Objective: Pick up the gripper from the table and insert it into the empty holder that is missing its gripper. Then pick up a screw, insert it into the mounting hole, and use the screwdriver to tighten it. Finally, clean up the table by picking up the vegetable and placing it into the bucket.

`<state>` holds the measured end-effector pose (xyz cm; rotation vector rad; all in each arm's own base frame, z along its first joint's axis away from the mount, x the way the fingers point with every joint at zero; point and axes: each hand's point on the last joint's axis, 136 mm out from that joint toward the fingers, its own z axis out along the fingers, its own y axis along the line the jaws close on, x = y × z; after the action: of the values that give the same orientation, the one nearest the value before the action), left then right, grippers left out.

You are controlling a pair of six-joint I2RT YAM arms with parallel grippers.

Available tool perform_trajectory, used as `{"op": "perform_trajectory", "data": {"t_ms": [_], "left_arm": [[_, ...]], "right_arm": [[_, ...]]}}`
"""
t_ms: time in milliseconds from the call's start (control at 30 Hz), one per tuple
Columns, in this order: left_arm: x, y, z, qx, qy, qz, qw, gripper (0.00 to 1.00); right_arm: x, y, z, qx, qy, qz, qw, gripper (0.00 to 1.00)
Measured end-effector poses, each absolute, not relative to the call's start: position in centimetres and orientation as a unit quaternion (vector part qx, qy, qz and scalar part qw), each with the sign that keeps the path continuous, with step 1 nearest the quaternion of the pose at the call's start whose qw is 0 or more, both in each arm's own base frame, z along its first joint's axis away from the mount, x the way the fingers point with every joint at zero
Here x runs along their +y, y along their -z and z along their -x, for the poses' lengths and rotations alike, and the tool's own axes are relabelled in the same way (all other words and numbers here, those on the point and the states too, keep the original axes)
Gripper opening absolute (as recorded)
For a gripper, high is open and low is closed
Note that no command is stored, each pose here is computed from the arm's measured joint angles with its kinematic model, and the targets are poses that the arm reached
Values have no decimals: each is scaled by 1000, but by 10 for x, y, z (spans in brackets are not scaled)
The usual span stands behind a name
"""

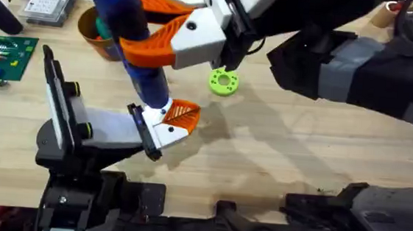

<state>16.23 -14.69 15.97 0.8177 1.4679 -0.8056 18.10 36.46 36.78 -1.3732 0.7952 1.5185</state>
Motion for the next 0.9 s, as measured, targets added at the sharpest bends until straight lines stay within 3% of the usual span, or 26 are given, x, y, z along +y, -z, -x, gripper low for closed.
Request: {"op": "perform_trajectory", "data": {"t_ms": [900], "left_arm": [[-147,-160,-162,632,347,-352,596,18]], "right_arm": [[366,-361,-182,325,-618,560,446,67]]}}
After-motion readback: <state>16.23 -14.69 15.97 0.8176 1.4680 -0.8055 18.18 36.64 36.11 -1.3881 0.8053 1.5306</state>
